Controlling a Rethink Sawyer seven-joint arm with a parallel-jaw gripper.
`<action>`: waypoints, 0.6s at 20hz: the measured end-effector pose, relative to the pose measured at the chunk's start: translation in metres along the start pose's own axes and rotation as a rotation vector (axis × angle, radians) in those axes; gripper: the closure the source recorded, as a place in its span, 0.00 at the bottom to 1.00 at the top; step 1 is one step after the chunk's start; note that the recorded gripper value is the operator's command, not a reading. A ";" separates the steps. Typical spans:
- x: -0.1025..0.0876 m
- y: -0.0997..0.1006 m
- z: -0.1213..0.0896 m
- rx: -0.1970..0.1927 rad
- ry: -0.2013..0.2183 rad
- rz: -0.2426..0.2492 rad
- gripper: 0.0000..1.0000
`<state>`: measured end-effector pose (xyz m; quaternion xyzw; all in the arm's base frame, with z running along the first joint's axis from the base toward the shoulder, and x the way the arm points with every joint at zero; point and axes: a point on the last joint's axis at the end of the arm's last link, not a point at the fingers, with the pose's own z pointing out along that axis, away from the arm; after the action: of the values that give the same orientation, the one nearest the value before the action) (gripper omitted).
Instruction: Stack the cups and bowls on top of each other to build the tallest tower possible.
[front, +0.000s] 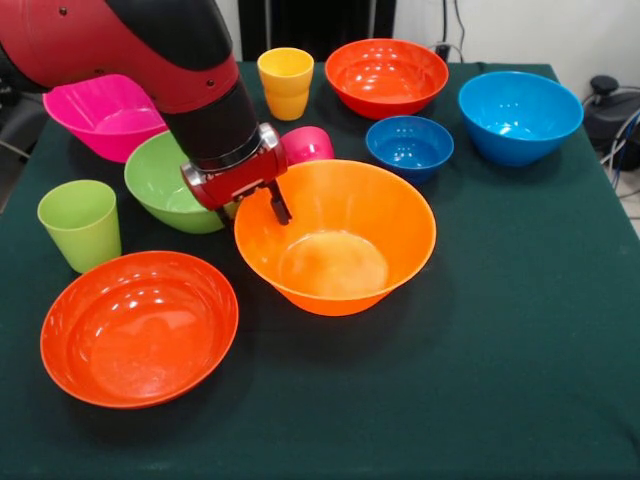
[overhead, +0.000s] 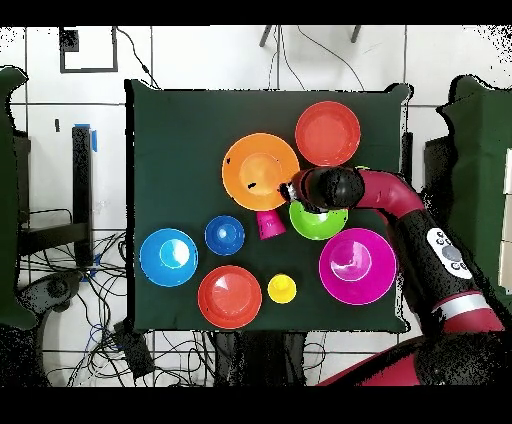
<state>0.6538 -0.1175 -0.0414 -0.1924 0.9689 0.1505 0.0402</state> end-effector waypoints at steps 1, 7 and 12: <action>0.000 0.001 0.001 -0.001 0.000 -0.001 0.00; -0.001 0.005 -0.002 -0.002 0.000 -0.013 0.00; -0.004 0.008 -0.009 0.004 -0.003 -0.024 0.00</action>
<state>0.6538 -0.1121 -0.0299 -0.2036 0.9668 0.1482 0.0438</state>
